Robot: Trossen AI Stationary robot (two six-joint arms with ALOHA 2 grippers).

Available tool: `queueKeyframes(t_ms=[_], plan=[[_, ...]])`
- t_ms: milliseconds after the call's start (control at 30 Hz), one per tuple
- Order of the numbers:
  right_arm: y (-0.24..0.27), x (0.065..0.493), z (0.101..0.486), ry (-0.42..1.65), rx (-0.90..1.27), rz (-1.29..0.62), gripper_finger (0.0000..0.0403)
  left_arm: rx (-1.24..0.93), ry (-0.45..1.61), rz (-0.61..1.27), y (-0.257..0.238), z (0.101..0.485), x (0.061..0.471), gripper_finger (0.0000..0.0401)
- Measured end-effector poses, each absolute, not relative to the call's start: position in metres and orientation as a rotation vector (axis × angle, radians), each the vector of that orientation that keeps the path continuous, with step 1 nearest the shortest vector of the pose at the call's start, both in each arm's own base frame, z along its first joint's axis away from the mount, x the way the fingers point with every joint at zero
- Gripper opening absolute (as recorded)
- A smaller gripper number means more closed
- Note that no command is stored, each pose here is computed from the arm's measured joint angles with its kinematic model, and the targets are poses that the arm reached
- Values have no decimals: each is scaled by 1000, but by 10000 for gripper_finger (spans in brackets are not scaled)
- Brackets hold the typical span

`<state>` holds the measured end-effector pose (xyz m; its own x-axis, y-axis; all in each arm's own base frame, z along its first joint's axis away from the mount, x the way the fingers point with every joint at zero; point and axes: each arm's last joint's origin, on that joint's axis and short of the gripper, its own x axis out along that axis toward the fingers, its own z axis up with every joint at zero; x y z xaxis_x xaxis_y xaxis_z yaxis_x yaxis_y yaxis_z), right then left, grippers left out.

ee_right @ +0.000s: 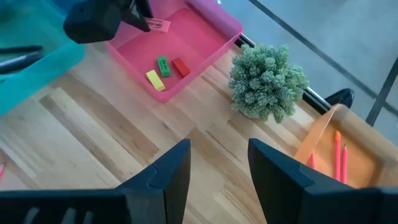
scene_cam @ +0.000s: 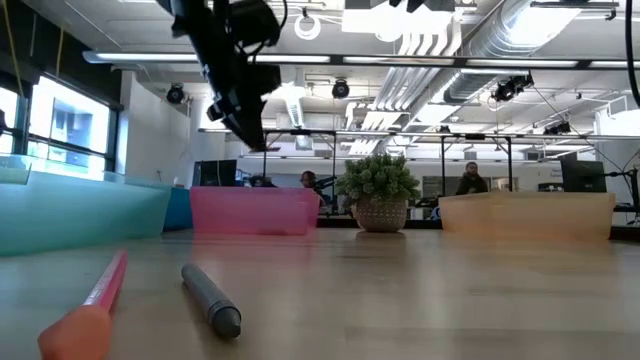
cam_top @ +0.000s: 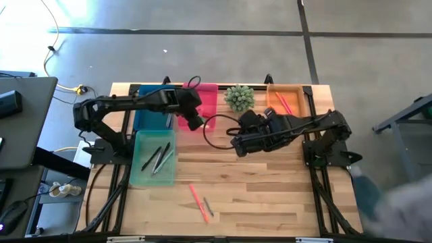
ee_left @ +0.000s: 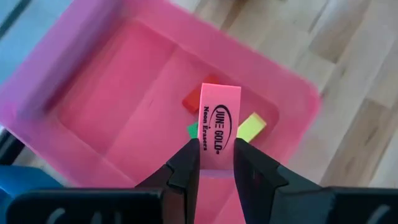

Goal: Sort crayons/erasers/pens/pencils in bins
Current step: Put the pink eraser into the pink bin

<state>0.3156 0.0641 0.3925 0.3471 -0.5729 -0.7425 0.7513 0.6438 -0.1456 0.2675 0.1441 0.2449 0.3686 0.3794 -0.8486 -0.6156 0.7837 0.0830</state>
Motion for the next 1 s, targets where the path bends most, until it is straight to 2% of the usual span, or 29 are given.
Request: queueKeyframes(t_ms=[300,700,1000], plan=[[47,325,394,797,343,-898,154,-330,967,632,163,219,257,76],[21,334,396,738,407,-953,154,-305,1130,572,171,174,267,76],[10,334,396,730,433,-985,154,-289,1163,557,172,168,268,76]])
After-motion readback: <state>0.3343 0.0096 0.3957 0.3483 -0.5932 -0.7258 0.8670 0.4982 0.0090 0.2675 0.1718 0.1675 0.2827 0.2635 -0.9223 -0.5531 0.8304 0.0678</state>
